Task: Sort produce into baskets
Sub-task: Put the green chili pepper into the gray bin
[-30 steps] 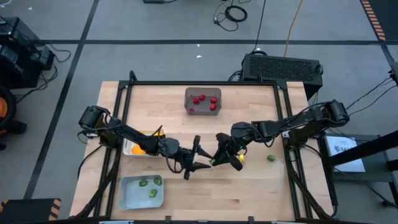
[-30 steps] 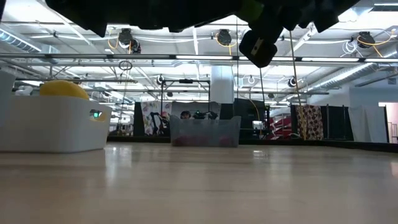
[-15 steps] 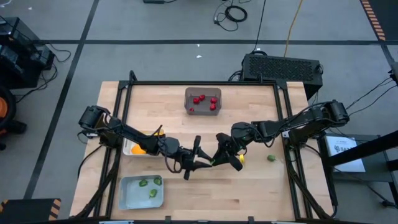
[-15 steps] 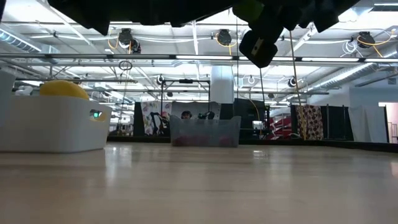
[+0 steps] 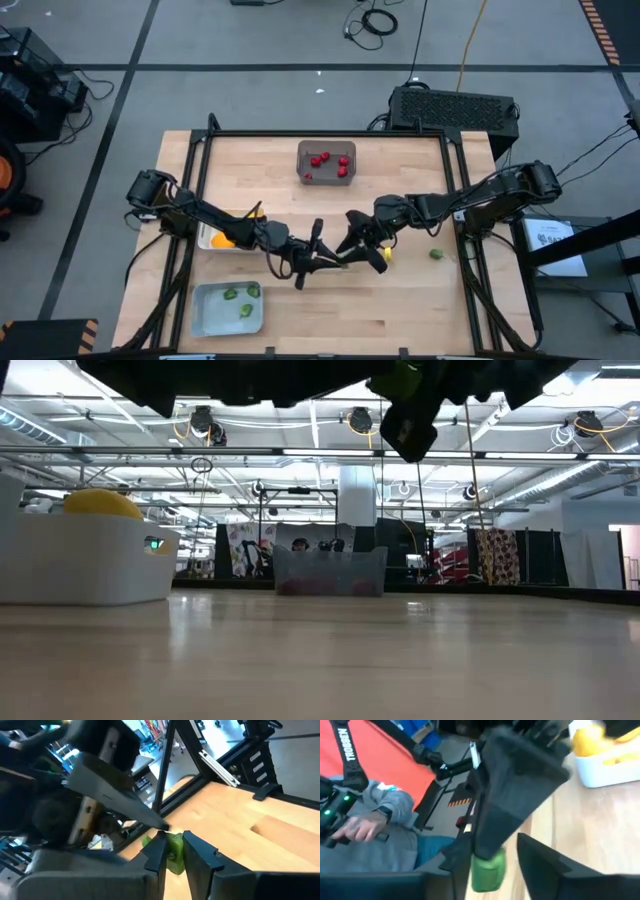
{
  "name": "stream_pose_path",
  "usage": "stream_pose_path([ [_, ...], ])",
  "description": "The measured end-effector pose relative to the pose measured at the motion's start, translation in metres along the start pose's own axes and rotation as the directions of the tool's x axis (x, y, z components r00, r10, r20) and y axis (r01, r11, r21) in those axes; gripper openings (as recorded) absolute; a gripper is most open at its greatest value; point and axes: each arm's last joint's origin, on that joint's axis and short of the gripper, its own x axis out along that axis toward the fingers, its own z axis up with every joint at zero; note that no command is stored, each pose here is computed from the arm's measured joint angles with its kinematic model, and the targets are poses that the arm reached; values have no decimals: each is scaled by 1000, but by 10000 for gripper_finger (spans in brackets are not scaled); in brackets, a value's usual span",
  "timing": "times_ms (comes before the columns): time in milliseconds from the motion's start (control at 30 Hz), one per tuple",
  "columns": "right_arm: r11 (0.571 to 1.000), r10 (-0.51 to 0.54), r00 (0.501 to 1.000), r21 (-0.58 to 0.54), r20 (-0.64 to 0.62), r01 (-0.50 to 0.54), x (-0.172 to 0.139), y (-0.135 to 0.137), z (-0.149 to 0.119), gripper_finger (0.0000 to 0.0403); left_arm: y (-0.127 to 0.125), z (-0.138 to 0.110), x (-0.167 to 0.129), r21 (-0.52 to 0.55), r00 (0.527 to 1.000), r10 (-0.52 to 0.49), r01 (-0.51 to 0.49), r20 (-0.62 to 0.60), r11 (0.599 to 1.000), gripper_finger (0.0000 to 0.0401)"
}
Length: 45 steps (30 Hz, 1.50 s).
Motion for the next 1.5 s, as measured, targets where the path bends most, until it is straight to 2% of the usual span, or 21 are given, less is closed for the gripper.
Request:
stream_pose_path([
  [233,1000,-2,1000,3,-22,2,-2,1,-1,226,-7,0,-1,-27,999,-42,41,-34,999,57],
  [433,1000,-23,997,-23,-70,21,-3,0,-6,262,-25,23,-19,-106,974,-189,177,-121,979,57],
  [533,999,-29,996,-48,-86,25,-3,-1,-8,267,-31,41,-41,-209,945,-277,239,-175,948,57],
  [633,997,-30,996,-68,-86,24,-3,-1,-8,267,-36,57,-67,-393,904,-362,254,-229,884,56],
  [767,995,-36,995,-95,-96,27,-3,-1,-9,267,-47,74,-102,-657,834,-470,184,-289,731,56],
  [867,990,-40,994,-141,-101,25,-3,-2,-10,267,-63,82,-126,-799,740,-581,101,-338,593,56],
  [933,985,-40,994,-170,-101,23,-3,-2,-10,267,-72,84,-140,-831,679,-627,46,-381,554,56],
  [1033,980,-51,994,-195,-96,31,-3,-2,-10,267,-83,84,-150,-832,636,-628,-41,-448,553,56],
  [1167,978,-83,993,-199,-82,65,-3,-3,-9,267,-91,82,-154,-838,606,-637,-94,-477,538,56],
  [1367,978,-87,992,-196,-89,69,-3,-4,-10,267,-96,81,-154,-844,581,-659,-95,-478,528,57],
  [1500,979,-91,991,-192,-98,71,-3,-4,-11,267,-95,79,-155,-837,568,-658,-108,-495,537,77],
])
